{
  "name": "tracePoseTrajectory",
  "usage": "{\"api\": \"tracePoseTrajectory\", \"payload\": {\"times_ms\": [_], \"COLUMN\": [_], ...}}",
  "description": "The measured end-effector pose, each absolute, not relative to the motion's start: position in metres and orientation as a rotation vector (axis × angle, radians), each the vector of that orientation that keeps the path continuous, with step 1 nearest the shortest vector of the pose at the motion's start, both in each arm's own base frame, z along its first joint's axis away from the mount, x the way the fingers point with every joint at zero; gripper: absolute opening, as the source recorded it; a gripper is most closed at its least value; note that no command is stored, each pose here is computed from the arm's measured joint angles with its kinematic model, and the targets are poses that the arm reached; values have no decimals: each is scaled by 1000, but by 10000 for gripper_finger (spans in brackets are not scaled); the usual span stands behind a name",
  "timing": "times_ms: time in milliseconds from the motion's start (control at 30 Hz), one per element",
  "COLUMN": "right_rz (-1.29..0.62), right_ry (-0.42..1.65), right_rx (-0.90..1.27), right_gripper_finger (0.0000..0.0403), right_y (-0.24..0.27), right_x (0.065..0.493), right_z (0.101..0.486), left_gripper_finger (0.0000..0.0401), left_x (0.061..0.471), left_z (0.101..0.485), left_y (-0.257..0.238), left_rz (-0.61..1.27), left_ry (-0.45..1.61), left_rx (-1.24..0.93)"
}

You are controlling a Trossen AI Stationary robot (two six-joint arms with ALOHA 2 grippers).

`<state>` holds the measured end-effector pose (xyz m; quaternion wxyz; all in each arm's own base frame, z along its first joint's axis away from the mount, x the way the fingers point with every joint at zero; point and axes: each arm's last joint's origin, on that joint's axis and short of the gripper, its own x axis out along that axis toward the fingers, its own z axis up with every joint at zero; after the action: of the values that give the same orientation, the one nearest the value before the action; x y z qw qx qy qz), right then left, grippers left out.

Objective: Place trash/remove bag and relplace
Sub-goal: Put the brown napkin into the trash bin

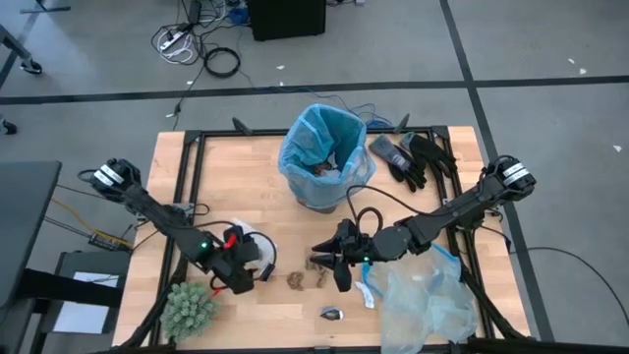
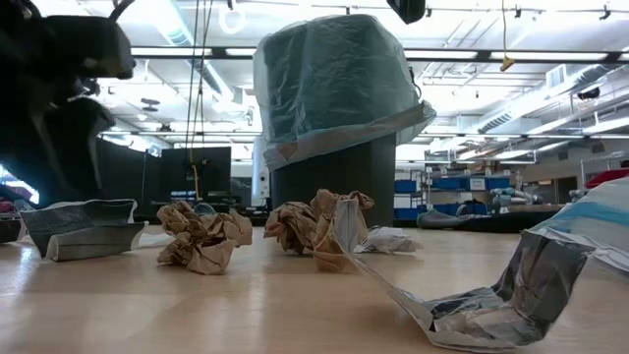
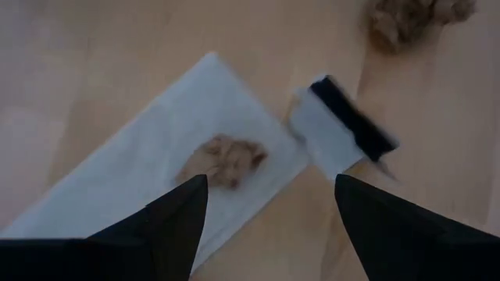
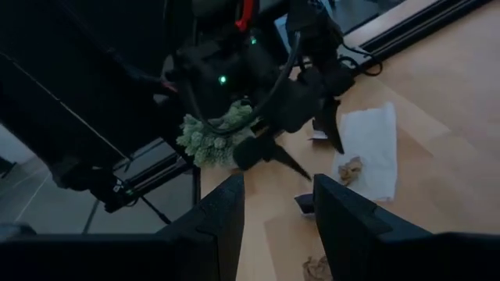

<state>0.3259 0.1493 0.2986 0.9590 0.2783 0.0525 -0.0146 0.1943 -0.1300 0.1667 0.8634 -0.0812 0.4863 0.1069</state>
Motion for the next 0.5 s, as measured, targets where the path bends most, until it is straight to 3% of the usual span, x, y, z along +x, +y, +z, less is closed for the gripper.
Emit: {"api": "tracePoseTrajectory", "payload": {"times_ms": [233, 500], "right_rz": [-37, -50], "right_ry": [103, 96], "right_rx": [599, 628], "right_gripper_finger": [141, 141], "right_y": [152, 152], "right_x": [324, 324], "right_z": [299, 299], "left_gripper_finger": [277, 210], "left_x": [190, 183], "left_z": [149, 138], "left_y": [-123, -115], "left_rz": [238, 296], "left_ry": [977, 973], "left_rx": [-186, -145]}}
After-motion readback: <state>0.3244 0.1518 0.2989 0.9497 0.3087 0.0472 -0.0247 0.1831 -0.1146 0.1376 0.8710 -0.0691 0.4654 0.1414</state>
